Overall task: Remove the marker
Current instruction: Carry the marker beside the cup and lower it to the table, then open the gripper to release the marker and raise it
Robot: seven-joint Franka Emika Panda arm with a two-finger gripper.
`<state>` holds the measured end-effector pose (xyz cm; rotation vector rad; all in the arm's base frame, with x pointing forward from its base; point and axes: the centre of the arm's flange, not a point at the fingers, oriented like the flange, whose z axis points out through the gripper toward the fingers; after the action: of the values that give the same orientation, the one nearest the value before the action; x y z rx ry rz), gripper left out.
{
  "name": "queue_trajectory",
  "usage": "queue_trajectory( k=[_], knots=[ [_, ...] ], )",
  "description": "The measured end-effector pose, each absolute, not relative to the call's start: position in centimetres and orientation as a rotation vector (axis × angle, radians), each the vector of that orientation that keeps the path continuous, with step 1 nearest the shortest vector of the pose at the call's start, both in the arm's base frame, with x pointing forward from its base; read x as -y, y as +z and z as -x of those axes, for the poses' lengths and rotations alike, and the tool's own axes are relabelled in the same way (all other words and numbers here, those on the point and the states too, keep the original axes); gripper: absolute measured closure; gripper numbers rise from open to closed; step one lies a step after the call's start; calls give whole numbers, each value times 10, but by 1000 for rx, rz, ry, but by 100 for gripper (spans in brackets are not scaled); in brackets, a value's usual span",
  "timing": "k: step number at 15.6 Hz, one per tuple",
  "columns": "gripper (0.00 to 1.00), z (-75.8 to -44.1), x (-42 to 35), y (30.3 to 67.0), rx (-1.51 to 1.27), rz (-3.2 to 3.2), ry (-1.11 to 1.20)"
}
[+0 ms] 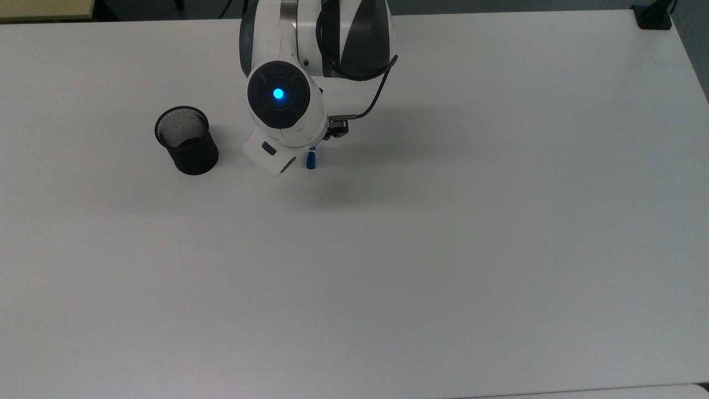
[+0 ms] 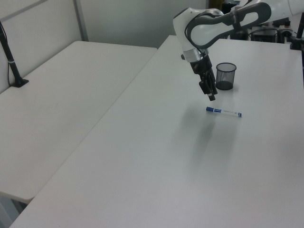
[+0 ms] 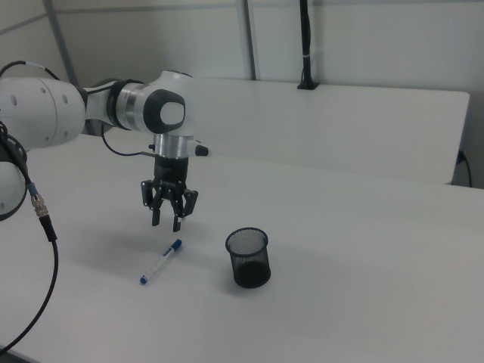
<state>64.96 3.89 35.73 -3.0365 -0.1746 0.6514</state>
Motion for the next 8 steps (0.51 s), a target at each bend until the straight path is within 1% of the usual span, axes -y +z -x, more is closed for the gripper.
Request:
queue_trajectory(
  k=[4,5,6,7,8],
  knots=[
    [35,-650,-39,356,161,3039,654],
    [28,-651,-38,359,143,3045,644],
    [19,-653,-36,366,105,3055,624],
    [8,-654,-32,378,60,3068,592],
    [0,-654,-26,394,23,3078,551]
  ],
)
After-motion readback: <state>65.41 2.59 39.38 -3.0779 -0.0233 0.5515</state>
